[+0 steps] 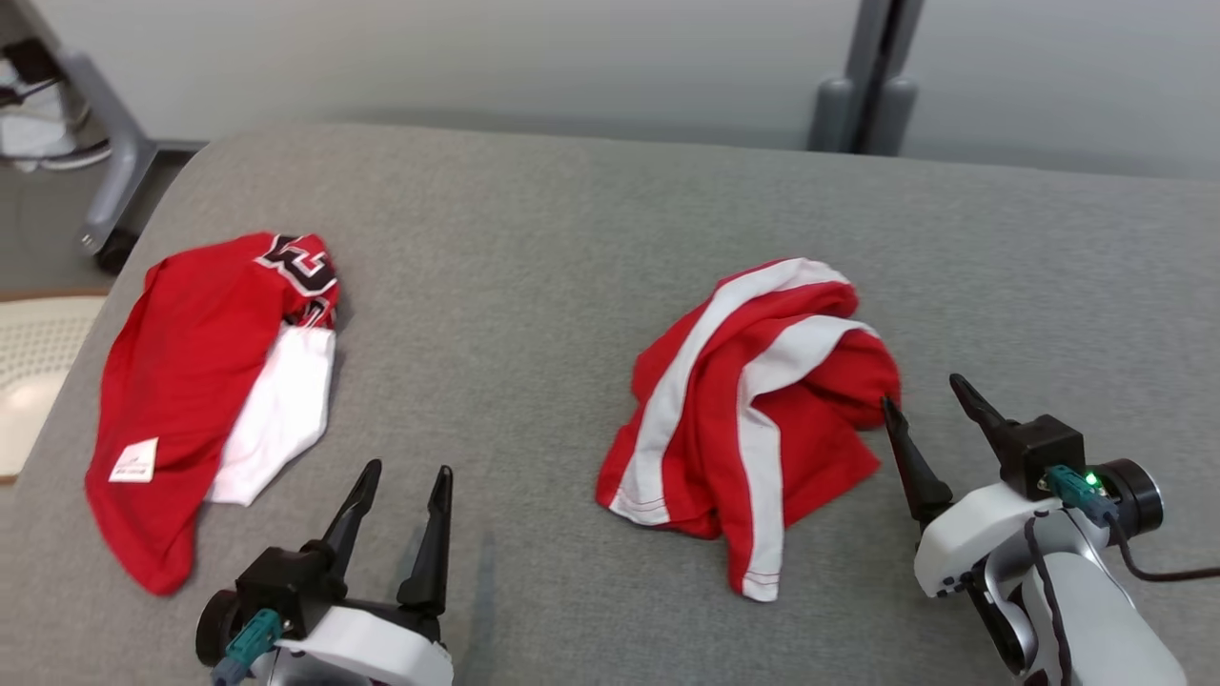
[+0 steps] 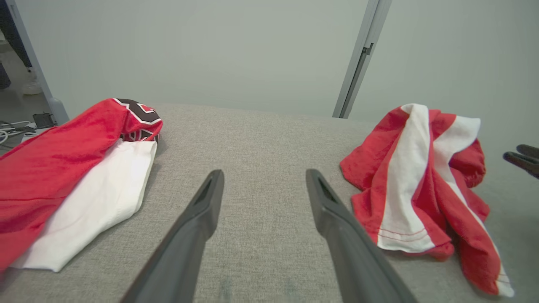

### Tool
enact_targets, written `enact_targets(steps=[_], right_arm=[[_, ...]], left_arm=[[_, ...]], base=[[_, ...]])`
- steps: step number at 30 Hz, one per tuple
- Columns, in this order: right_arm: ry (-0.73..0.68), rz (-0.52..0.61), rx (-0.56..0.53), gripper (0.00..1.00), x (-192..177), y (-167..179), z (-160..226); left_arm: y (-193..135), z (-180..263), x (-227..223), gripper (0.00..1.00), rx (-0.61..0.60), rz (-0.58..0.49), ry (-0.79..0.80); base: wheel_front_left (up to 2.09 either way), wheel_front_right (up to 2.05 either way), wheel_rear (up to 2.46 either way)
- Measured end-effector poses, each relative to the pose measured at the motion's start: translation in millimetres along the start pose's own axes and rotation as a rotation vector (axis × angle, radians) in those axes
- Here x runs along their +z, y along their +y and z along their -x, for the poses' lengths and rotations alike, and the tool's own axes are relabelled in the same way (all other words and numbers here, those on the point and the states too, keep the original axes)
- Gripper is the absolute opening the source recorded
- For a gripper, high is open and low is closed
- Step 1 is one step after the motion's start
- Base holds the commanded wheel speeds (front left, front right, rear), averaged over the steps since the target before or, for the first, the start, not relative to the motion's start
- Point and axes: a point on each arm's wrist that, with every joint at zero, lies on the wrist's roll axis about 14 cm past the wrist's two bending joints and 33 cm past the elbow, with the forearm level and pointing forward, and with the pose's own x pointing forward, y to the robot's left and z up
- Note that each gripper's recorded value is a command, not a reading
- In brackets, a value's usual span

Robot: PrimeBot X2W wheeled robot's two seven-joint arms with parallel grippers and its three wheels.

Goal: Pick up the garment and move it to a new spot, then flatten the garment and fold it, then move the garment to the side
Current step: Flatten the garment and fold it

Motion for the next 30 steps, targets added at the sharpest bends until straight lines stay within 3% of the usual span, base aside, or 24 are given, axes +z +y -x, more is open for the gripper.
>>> enact_targets(steps=[8, 9, 10, 11, 15, 19, 25, 30], right_arm=[[0.087, 0.021, 0.077, 1.0, -26, 13, -35], [0.097, 0.025, 0.085, 0.85, -30, 15, -37], [0.109, 0.024, 0.089, 0.36, -34, 17, -38], [0.117, 0.023, 0.092, 0.0, -36, 17, -39], [0.067, 0.05, 0.084, 0.0, -19, 10, -45], [-0.073, 0.103, 0.107, 0.0, 30, 14, -53], [-0.351, 0.218, 0.243, 0.0, 140, 64, -67], [-0.546, 0.239, 0.33, 0.0, 229, 109, -71]], left_arm=[[14, 2, -7, 1.0, 0.049, -0.004, 0.028], [16, 3, -9, 1.0, 0.058, -0.006, 0.034], [18, 4, -9, 1.0, 0.065, -0.007, 0.037], [19, 4, -10, 1.0, 0.069, -0.007, 0.039], [21, 6, -10, 1.0, 0.076, -0.001, 0.037], [17, 6, -8, 1.0, 0.067, 0.007, 0.029], [8, 6, -4, 1.0, 0.043, 0.018, 0.016], [1, 10, -9, 1.0, 0.024, 0.026, 0.028]], base=[[0.0, 0.0, 0.0], [0.0, 0.0, 0.0], [0.0, 0.0, 0.0], [0.0, 0.0, 0.0], [0.0, 0.0, 0.0], [0.0, 0.0, 0.0], [0.0, 0.0, 0.0], [0.0, 0.0, 0.0]])
